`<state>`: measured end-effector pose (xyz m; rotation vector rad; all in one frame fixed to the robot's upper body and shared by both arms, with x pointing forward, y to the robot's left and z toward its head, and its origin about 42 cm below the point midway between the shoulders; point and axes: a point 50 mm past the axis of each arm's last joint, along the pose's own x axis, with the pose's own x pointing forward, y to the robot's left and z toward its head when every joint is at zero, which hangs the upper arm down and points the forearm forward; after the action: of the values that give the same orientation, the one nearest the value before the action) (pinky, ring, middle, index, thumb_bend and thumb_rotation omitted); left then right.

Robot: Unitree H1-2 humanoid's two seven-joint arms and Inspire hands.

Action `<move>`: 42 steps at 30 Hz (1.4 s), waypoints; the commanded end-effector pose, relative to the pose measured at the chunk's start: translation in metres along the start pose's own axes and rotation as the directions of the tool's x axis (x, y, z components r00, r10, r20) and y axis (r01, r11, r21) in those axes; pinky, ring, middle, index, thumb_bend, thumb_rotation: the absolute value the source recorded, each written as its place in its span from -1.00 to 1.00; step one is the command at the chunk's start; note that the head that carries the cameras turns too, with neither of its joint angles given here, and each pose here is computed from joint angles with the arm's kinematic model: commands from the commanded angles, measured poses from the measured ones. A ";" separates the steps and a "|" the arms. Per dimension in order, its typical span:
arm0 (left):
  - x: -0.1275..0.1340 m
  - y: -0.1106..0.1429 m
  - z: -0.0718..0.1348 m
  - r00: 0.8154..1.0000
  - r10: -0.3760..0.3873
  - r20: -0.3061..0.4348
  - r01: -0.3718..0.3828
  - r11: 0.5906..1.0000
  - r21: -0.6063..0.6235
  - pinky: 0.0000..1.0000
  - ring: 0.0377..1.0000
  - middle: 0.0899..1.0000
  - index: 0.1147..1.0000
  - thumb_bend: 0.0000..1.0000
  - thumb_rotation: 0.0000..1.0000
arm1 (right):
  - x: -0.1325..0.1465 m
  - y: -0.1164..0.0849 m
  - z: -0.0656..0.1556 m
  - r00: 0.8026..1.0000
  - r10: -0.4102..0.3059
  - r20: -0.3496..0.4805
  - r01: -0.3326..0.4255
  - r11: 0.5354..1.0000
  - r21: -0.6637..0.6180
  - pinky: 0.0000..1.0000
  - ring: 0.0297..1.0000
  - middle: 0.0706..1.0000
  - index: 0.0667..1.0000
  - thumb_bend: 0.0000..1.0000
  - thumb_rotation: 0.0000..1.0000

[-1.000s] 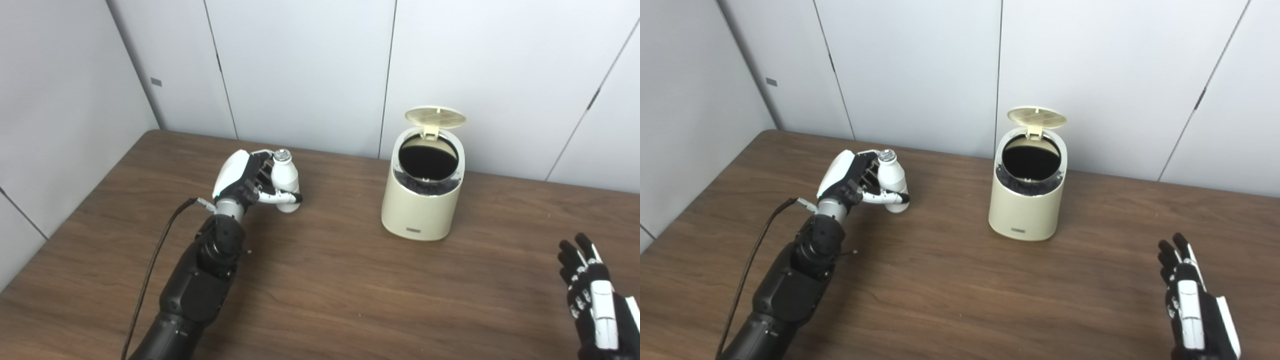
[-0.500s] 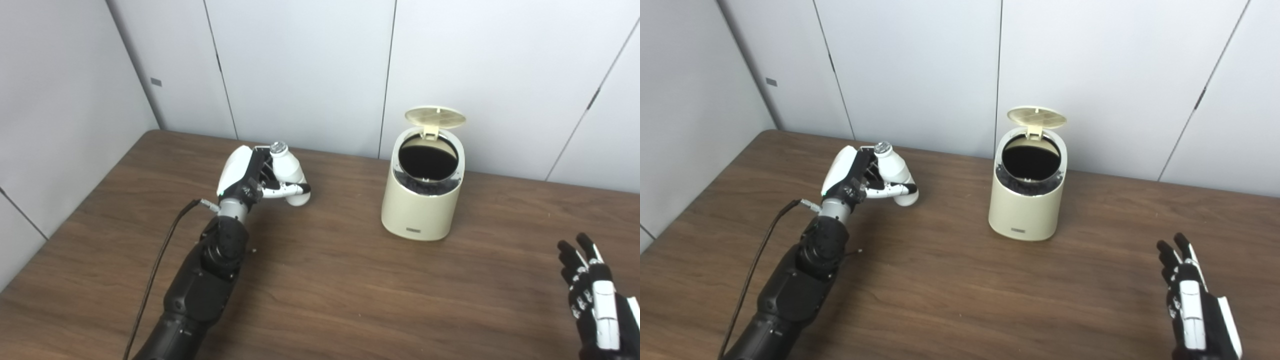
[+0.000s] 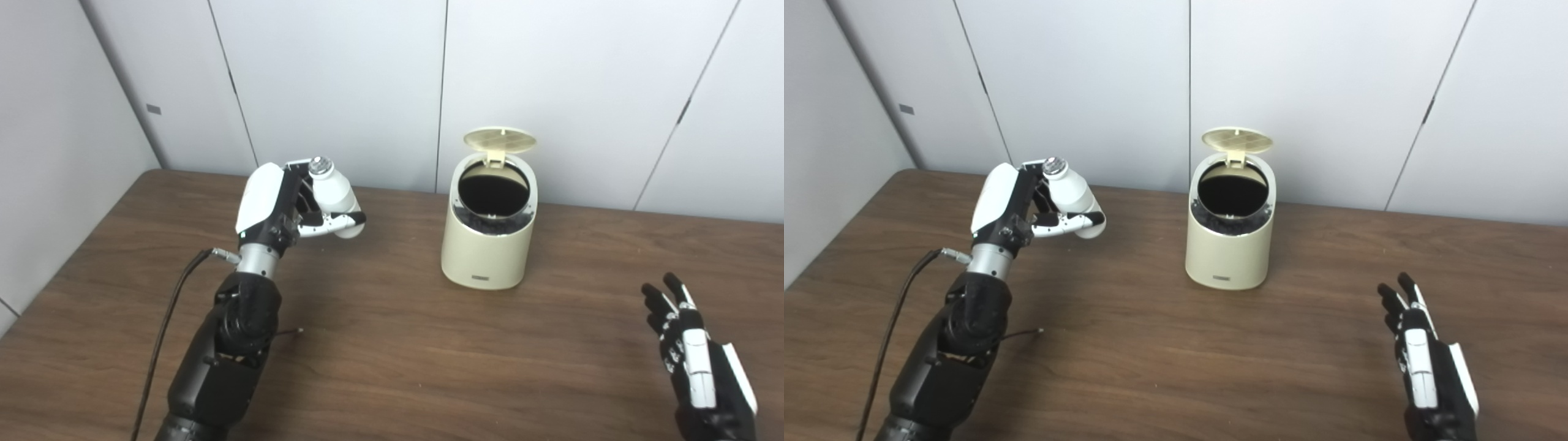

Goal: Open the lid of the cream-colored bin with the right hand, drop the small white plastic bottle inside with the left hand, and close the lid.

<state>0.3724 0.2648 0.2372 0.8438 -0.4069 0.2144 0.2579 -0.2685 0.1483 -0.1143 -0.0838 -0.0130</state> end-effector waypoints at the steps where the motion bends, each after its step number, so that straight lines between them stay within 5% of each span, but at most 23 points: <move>1: 0.011 0.016 0.026 0.989 0.083 0.124 -0.085 0.996 0.011 -0.40 -0.34 -0.20 -0.09 -0.01 -1.00 | 0.004 -0.001 0.009 0.997 0.015 0.079 -0.013 0.999 -0.034 0.91 0.92 0.83 0.96 0.31 1.00; 6: 0.012 0.021 0.050 0.977 0.089 0.191 -0.089 0.996 -0.010 -0.45 -0.33 -0.16 -0.06 -0.01 -1.00 | 0.004 0.005 0.002 0.997 0.015 0.074 -0.013 1.000 -0.026 0.84 0.89 0.81 0.94 0.40 0.98; 14: 0.016 0.022 0.075 0.961 0.101 0.256 -0.096 0.995 -0.031 -0.25 -0.18 -0.17 -0.14 0.01 -1.00 | -0.001 0.012 -0.001 0.999 0.007 0.053 -0.008 1.000 0.015 0.92 0.89 0.82 0.91 0.29 0.95; 20: 0.023 0.017 0.094 0.940 0.100 0.326 -0.083 0.994 -0.065 -0.31 -0.22 -0.13 -0.14 0.01 -1.00 | -0.002 0.013 -0.004 0.998 0.015 0.055 -0.015 1.000 -0.008 0.93 0.91 0.84 0.95 0.20 1.00; 37: 0.050 -0.024 0.117 0.887 0.096 0.452 -0.052 0.993 -0.110 -0.40 -0.33 -0.20 -0.04 -0.01 -1.00 | 0.000 0.018 -0.009 0.998 0.016 0.056 -0.016 1.000 -0.010 0.95 0.91 0.84 0.97 0.23 1.00; 42: 0.055 -0.033 0.119 0.884 0.114 0.453 -0.070 0.991 -0.113 -0.35 -0.31 -0.20 -0.05 -0.01 -1.00 | 0.000 0.019 -0.009 0.998 0.013 0.056 -0.013 1.000 -0.010 0.95 0.91 0.84 0.97 0.21 1.00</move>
<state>0.3990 0.1609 0.2872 0.7919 -0.8054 0.0456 0.2544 -0.2532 0.1278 -0.1286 -0.0772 -0.0005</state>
